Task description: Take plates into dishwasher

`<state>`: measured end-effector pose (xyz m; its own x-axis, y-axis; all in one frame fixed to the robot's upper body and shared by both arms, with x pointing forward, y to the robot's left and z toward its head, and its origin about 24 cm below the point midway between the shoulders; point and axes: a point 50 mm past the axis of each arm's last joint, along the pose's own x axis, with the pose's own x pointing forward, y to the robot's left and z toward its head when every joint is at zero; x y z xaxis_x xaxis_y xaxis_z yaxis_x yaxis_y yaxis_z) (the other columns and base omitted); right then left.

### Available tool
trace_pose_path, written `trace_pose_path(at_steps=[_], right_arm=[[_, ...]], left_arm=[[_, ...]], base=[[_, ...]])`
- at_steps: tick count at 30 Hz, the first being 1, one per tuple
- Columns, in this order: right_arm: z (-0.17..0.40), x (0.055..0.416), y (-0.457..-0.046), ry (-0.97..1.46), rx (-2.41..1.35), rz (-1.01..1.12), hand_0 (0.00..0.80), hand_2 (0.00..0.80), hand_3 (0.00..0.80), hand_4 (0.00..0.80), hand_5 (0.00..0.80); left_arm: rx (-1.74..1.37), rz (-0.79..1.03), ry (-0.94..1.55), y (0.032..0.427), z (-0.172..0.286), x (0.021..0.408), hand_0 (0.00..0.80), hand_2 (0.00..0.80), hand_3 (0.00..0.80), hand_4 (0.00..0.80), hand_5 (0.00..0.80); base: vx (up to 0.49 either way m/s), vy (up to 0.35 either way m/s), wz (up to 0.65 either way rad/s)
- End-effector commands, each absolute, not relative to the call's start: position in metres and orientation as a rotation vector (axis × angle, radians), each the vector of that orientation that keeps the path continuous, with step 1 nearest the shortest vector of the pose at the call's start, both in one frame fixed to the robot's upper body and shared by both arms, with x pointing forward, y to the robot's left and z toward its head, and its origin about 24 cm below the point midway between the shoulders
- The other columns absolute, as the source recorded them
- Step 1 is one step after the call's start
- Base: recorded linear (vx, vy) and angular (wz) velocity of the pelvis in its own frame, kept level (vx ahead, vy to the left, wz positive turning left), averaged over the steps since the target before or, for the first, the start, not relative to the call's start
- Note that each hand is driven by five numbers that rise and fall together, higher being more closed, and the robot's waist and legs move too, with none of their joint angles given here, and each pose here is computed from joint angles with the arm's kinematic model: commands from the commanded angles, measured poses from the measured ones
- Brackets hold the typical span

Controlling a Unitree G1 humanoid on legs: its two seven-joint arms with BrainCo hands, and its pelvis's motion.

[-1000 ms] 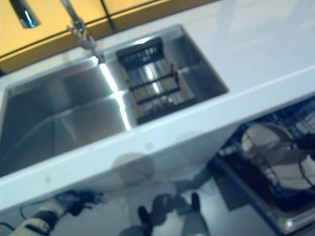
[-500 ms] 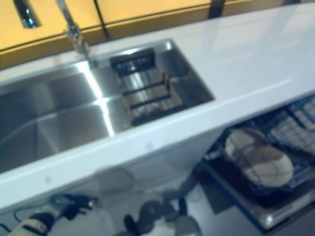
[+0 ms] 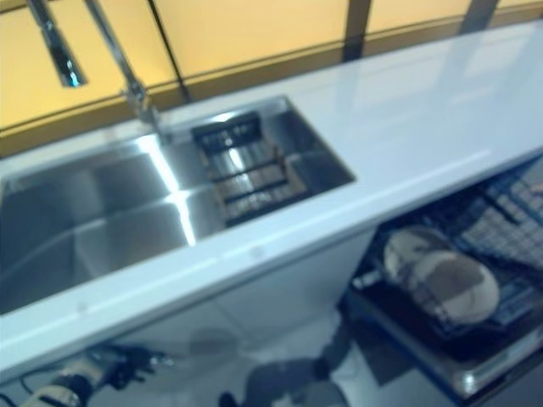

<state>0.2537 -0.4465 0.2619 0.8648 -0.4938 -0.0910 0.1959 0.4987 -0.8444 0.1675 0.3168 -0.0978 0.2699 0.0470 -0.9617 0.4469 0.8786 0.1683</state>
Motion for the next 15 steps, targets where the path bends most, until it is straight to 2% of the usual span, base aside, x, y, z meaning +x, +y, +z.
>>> trace_pose_path(at_steps=[1,5,7,10,15], right_arm=[[0.285,0.254,-0.438,0.135,-1.018,-0.500,0.000,0.000,0.000,0.000,0.000],[0.285,0.247,-0.446,0.071,-0.979,-0.644,0.000,0.000,0.000,0.000,0.000],[0.283,0.235,-0.459,0.060,-0.928,-0.757,0.000,0.000,0.000,0.000,0.000],[0.272,0.218,-0.476,0.074,-0.901,-0.834,0.000,0.000,0.000,0.000,0.000],[0.254,0.201,-0.487,0.139,-0.857,-0.881,0.000,0.000,0.000,0.000,0.000]], left_arm=[[0.559,-0.041,1.309,0.367,-0.073,0.165,0.000,0.000,0.000,0.000,0.000],[0.508,0.096,1.408,0.383,-0.080,0.125,0.000,0.000,0.000,0.000,0.000],[0.509,0.096,1.390,0.382,-0.083,0.122,0.000,0.000,0.000,0.000,0.000],[0.490,0.073,1.320,0.376,-0.084,0.132,0.000,0.000,0.000,0.000,0.000],[0.457,0.033,1.187,0.363,-0.073,0.173,0.000,0.000,0.000,0.000,0.000]], base=[[0.083,-0.214,0.02],[0.008,-0.183,0.17],[-0.243,-0.146,0.46],[-0.354,-0.095,0.50],[-0.364,-0.119,0.50]])
